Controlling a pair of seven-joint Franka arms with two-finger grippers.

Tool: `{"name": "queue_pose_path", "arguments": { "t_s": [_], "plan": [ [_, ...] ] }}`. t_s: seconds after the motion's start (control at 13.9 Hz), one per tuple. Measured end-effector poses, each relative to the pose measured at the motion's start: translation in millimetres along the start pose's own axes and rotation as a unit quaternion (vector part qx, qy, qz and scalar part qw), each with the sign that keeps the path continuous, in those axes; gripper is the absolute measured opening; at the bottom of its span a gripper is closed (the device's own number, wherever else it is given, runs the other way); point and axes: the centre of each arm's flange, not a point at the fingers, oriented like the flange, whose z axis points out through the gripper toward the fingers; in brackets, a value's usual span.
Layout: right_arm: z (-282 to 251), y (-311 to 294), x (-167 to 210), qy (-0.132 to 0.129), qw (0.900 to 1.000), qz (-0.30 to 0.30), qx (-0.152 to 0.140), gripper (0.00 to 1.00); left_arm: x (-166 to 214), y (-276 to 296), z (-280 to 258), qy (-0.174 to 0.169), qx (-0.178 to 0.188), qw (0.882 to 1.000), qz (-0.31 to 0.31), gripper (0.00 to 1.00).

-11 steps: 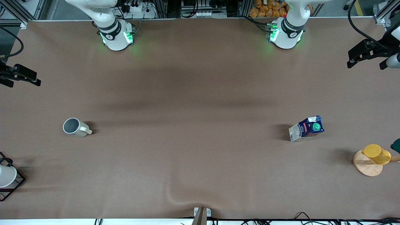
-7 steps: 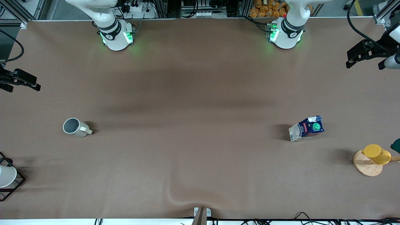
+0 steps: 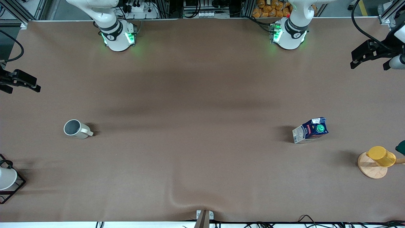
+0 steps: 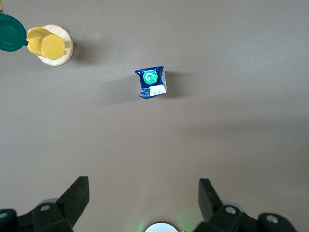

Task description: Place milk next to cup

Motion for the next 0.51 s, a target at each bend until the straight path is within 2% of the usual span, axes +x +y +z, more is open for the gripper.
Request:
{"name": "queue_pose_path", "arguments": {
  "t_s": [0.51],
  "plan": [
    [28,2,16,-0.023,1.000,-0.002,0.003,1.00,3,-14,7,-0.007,-0.001,1.000,-0.008,1.00]
  ]
}}
